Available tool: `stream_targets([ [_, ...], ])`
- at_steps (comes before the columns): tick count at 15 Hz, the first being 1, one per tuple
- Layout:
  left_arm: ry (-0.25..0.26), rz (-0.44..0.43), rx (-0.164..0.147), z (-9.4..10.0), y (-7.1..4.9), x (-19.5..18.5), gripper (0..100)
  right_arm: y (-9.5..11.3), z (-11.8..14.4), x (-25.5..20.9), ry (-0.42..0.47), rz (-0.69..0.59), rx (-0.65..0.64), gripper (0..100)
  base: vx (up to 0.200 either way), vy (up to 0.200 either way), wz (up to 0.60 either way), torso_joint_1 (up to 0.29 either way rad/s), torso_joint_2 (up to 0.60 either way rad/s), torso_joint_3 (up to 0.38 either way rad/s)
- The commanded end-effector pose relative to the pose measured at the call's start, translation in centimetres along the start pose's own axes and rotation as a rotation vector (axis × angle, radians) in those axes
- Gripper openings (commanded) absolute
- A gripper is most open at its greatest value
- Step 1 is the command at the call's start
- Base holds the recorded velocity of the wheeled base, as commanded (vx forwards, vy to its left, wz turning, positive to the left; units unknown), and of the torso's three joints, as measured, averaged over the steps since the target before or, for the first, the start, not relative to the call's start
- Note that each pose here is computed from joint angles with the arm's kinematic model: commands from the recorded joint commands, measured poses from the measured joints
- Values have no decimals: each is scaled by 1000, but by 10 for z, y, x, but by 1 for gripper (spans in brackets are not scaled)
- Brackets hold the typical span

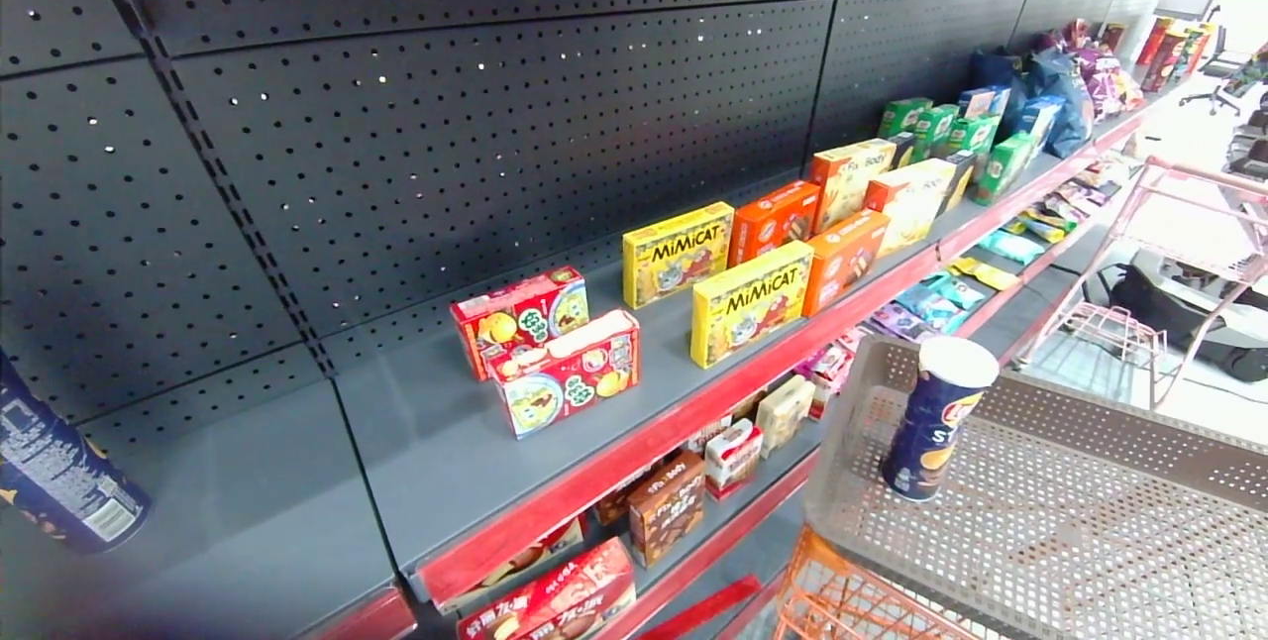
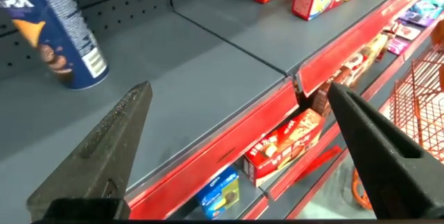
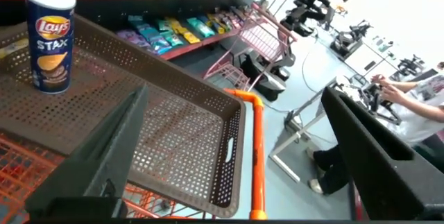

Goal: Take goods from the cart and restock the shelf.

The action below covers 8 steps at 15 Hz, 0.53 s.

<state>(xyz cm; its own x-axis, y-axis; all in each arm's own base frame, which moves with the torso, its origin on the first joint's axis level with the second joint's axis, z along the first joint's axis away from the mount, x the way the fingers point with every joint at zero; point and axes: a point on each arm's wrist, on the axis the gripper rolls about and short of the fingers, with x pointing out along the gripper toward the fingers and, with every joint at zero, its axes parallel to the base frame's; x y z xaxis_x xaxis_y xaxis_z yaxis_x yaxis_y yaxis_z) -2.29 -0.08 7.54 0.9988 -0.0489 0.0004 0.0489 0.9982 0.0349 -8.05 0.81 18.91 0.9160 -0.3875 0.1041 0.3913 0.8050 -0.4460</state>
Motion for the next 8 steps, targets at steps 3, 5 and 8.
stream_targets([
  [3, 2, 0, 3, 0, 0, 0, 100, -1, -1, 1, 4, 9, 0, 100, 0, 0, 0, 0, 0, 0],
  [5, 0, -2, 3, 0, 0, 0, 100, -1, 1, 4, 16, 8, 16, 100, 0, 0, 0, 0, 0, 0],
  [8, 0, 0, 3, 0, 0, 0, 100, 5, -5, 12, 67, 22, 82, 100, 0, 0, 0, 0, 0, 0],
])
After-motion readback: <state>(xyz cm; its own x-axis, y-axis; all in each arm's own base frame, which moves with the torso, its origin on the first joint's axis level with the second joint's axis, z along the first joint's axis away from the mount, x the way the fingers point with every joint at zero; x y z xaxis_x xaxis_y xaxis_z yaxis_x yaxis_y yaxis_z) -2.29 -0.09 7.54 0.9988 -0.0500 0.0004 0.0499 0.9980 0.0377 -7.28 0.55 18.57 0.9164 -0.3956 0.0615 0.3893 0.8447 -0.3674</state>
